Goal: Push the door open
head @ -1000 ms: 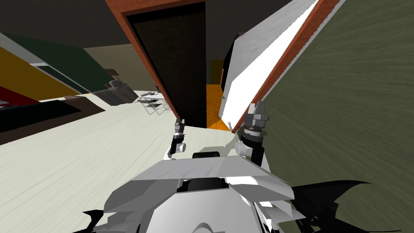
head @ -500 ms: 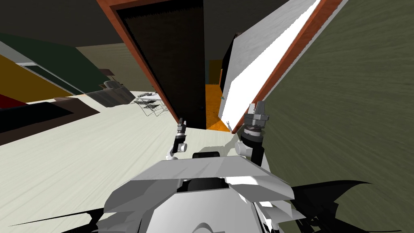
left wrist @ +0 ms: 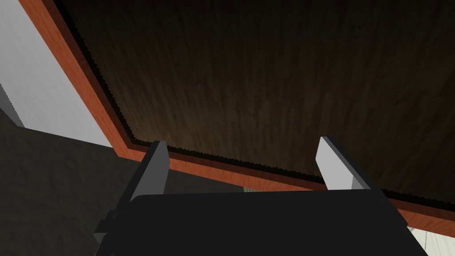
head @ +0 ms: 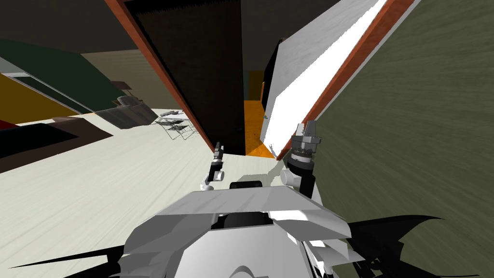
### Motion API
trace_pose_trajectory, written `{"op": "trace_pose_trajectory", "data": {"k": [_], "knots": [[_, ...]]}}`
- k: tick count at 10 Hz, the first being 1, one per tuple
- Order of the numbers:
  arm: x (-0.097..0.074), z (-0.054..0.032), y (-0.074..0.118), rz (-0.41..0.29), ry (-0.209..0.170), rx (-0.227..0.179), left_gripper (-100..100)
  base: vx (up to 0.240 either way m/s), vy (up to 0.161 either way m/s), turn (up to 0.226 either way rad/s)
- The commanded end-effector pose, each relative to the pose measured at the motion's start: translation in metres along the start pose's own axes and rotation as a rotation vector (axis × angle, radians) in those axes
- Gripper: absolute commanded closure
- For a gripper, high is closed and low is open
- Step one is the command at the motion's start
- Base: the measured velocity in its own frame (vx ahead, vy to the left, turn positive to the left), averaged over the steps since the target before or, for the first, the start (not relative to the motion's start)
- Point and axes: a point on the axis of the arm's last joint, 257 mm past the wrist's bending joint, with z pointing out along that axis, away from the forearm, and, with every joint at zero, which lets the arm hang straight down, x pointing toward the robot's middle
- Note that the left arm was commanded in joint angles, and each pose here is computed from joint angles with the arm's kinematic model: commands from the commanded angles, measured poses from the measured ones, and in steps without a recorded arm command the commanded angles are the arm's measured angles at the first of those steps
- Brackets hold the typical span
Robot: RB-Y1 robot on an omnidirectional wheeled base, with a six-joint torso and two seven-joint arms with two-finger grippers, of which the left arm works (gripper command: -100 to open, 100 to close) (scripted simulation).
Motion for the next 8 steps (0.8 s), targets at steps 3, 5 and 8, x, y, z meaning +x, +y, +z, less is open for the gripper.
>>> {"op": "trace_pose_trajectory", "data": {"k": [3, 5, 8], "knots": [[0.005, -0.0039, 0.028, 0.0, 0.005, -0.052, -100, 0.091, 0.003, -0.043], [0.009, -0.0056, 0.042, -0.001, 0.008, -0.078, -100, 0.104, 0.005, -0.033], [0.012, -0.0093, 0.057, -0.002, 0.011, -0.11, -100, 0.08, 0.004, -0.025]]}}
